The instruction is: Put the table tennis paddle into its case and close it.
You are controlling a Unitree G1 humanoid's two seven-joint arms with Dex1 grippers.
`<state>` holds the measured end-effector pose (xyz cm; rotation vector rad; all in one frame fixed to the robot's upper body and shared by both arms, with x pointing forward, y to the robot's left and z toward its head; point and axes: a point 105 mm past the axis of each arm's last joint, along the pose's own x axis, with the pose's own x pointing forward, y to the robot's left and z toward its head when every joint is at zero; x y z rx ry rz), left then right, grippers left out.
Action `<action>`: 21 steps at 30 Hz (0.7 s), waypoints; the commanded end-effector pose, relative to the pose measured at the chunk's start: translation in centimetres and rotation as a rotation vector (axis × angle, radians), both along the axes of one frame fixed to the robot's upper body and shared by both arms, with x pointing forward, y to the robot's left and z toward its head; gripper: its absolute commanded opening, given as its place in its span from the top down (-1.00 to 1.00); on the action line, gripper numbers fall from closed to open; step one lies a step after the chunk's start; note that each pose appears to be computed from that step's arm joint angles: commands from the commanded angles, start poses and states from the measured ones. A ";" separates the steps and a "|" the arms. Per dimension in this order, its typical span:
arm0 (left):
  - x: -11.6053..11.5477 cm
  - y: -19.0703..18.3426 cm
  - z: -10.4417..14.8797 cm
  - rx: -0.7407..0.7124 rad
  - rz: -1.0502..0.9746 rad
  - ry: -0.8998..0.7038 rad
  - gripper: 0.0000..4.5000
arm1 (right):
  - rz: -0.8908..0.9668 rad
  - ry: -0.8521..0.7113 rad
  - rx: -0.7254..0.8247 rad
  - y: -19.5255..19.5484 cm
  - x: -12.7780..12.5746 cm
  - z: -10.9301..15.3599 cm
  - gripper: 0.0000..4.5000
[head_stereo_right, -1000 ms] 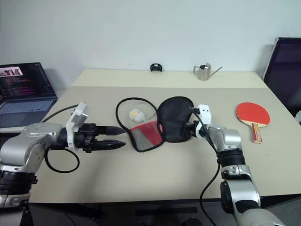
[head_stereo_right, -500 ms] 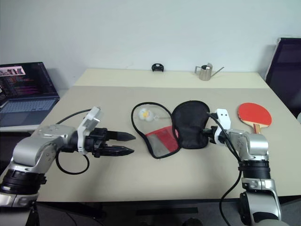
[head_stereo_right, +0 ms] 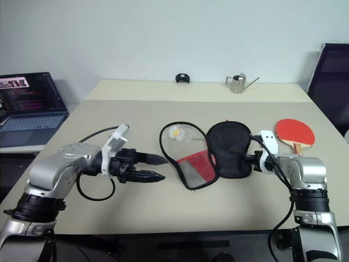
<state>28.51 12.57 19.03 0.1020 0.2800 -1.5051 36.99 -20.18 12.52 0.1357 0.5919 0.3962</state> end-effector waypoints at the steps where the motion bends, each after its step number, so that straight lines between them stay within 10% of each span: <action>1: -0.4 -0.7 1.2 -0.011 -0.042 -0.045 -0.45 | -0.006 -0.050 0.010 -0.4 -0.3 1.6 0.97; 21: -0.3 -1.2 1.1 -0.014 -0.060 -0.043 -0.45 | -0.069 -0.044 0.007 -2.3 -1.0 1.3 0.97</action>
